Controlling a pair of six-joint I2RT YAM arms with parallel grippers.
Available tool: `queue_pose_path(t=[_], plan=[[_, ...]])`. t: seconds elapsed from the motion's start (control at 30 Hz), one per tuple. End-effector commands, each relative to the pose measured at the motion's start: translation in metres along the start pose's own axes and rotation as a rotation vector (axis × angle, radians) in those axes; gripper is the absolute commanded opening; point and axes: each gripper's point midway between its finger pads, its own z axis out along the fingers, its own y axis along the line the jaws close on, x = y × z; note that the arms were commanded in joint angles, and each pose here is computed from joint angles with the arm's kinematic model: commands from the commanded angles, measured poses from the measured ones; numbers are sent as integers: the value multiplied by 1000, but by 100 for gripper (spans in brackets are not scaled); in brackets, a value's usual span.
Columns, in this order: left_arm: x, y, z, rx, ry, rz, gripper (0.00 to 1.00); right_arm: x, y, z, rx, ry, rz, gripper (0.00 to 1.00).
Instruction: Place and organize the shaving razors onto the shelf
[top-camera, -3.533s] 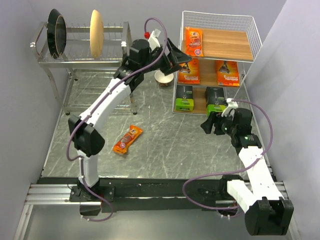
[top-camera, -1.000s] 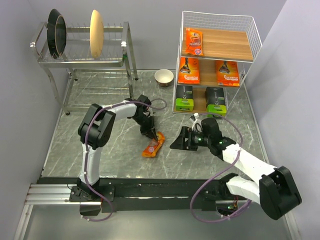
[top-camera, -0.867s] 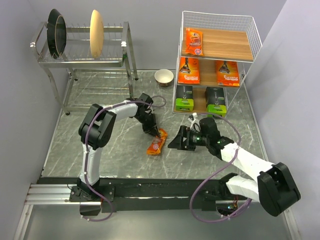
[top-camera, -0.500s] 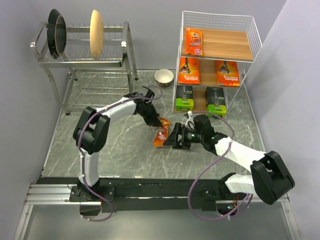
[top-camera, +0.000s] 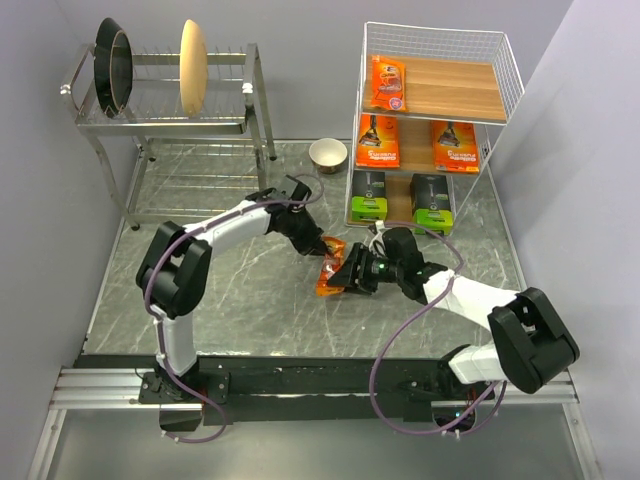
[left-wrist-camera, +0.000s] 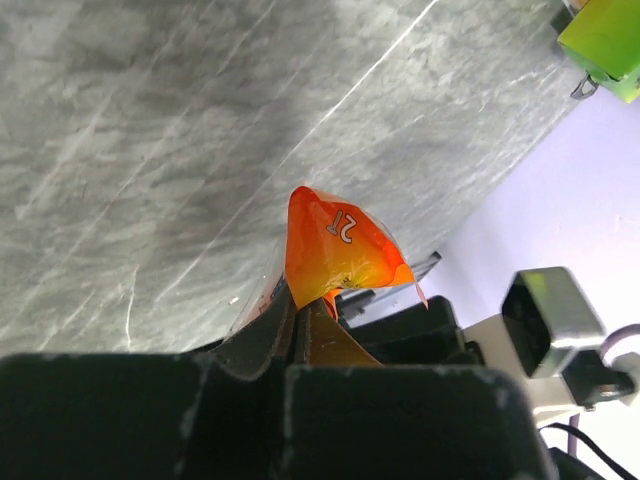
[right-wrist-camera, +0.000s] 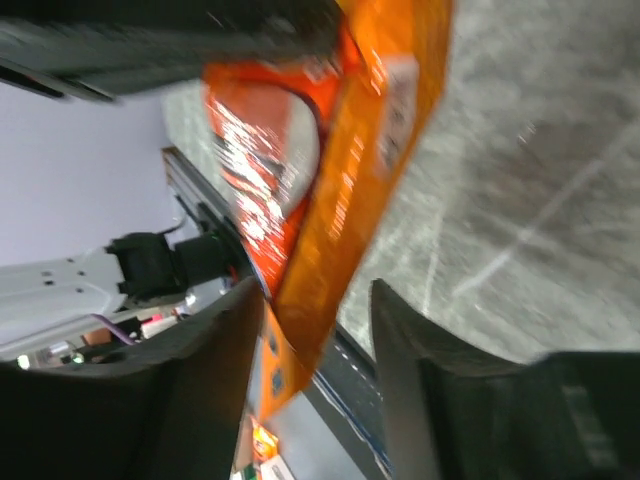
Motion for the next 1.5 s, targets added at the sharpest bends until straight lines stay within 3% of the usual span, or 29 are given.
queue_pose_path(t=[0.0,0.2,0.27,0.3,0.37,0.4,0.47,0.6,0.67,0.73,0.87,0.93,0.97,1.0,1.1,1.3,1.47], plan=[[9,-19,-22,92,28,-33,1,-33,40,1,-131,-80,-46,41],[3,-36,-36,173,19,-9,1,-34,59,-6,-194,-41,-111,6],[1,-48,-43,234,29,24,9,-38,65,-15,-208,-48,-137,0],[1,-56,-50,284,34,87,39,-37,62,-19,-195,-35,-149,0],[-1,-81,-75,412,24,230,60,-40,68,-39,-218,-24,-182,0],[-3,-85,-83,439,-3,344,79,-43,69,-47,-224,-28,-233,0],[-3,-104,-114,499,-56,491,99,-45,84,-74,-291,-24,-298,0],[3,-113,-155,558,-158,828,99,-31,106,-112,-416,70,-395,0],[10,-117,-178,574,-210,932,99,-19,122,-134,-451,133,-423,0],[10,-110,-183,542,-253,1007,99,-17,143,-156,-510,130,-565,0],[8,-97,-198,484,-350,1072,100,-21,170,-190,-577,93,-631,0],[2,-93,-199,458,-401,1077,100,-34,185,-206,-586,48,-591,0],[4,-93,-204,455,-420,1098,99,-44,199,-216,-610,-19,-695,0],[2,-92,-205,439,-440,1124,100,-46,205,-224,-616,-6,-598,0],[-8,-96,-217,402,-526,1143,99,-63,222,-242,-618,-63,-648,0],[-7,-147,-268,493,-671,1245,100,-85,208,-247,-568,-117,-581,0],[-13,-143,-261,445,-660,1261,100,-111,223,-277,-525,-262,-606,0]])
